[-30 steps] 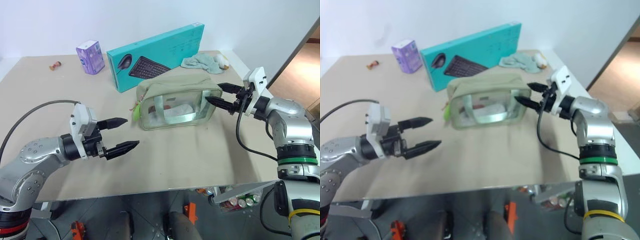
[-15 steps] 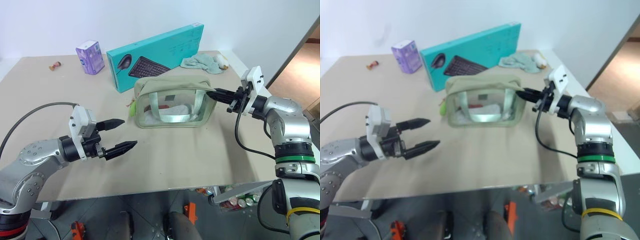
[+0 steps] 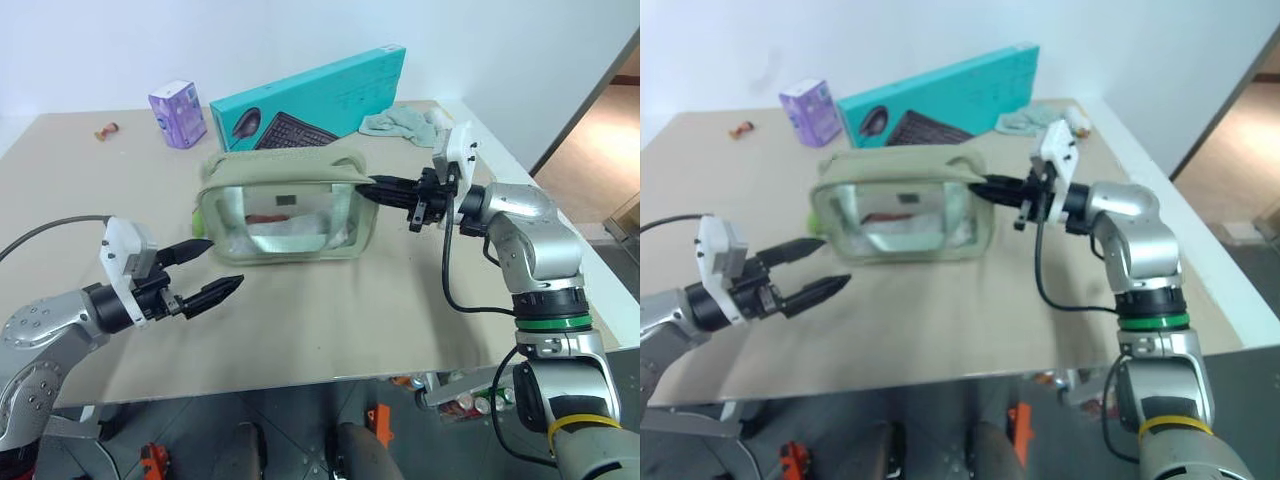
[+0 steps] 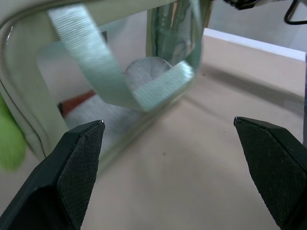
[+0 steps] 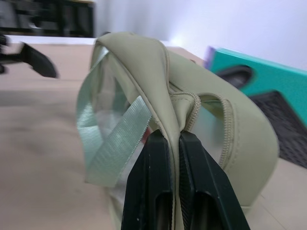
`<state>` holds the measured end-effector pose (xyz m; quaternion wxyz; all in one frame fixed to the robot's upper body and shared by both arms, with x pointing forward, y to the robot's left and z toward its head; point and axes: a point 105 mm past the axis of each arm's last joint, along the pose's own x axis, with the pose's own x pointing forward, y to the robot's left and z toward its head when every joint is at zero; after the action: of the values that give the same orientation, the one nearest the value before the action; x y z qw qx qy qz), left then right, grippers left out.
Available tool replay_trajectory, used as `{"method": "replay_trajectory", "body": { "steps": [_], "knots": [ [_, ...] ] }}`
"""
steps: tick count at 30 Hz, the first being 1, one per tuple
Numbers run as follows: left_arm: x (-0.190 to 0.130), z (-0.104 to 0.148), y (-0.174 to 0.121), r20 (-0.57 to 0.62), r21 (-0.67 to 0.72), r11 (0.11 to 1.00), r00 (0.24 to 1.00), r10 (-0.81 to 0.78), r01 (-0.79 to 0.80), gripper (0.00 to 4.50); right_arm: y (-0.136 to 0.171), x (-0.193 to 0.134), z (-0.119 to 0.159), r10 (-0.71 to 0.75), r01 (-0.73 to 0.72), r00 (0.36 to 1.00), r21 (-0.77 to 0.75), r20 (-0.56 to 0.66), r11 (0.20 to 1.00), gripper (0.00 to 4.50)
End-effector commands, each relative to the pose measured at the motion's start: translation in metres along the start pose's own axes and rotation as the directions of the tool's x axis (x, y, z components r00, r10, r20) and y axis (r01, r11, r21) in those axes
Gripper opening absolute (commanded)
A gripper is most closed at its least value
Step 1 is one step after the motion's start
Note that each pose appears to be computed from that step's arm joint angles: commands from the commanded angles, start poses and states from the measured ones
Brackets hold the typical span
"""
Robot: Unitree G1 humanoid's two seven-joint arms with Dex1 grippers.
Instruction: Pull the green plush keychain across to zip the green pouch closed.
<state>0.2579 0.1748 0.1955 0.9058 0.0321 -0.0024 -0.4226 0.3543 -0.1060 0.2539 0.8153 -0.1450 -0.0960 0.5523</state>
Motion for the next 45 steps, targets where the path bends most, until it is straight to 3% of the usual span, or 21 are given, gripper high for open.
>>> {"method": "replay_trajectory", "body": {
  "steps": [1, 6, 16, 21, 28, 45],
  "knots": [
    [-0.006, 0.014, -0.001, 0.037, 0.060, 0.998, 0.999, 0.025, -0.027, 4.50, 0.009, 0.003, 0.022, 0.057, -0.053, 0.996, -0.051, 0.068, 0.997, 0.03],
    [-0.009, 0.013, -0.005, 0.043, 0.055, 0.998, 0.998, 0.040, -0.043, 4.50, 0.013, 0.007, 0.018, 0.073, -0.070, 0.996, -0.060, 0.046, 0.996, 0.03],
    [-0.013, 0.011, -0.011, 0.040, 0.052, 0.996, 0.996, 0.075, -0.077, 4.50, -0.002, -0.011, 0.031, -0.081, 0.086, 0.994, -0.076, 0.073, 0.993, 0.03],
    [-0.010, 0.011, -0.011, 0.036, 0.054, 0.997, 0.998, 0.057, -0.059, 4.50, 0.006, -0.019, 0.024, -0.113, 0.116, 0.992, -0.052, 0.062, 0.992, 0.03],
    [-0.002, 0.012, -0.004, 0.034, 0.067, 0.997, 0.999, 0.029, -0.032, 4.50, 0.021, -0.013, 0.002, -0.079, 0.080, 0.996, -0.027, 0.033, 0.996, 0.03],
    [0.002, 0.008, -0.007, 0.018, 0.072, 0.997, 1.000, -0.001, -0.001, 4.50, 0.010, -0.008, 0.007, 0.010, -0.006, 0.998, -0.080, 0.055, 0.997, 0.03]
  ]
}}
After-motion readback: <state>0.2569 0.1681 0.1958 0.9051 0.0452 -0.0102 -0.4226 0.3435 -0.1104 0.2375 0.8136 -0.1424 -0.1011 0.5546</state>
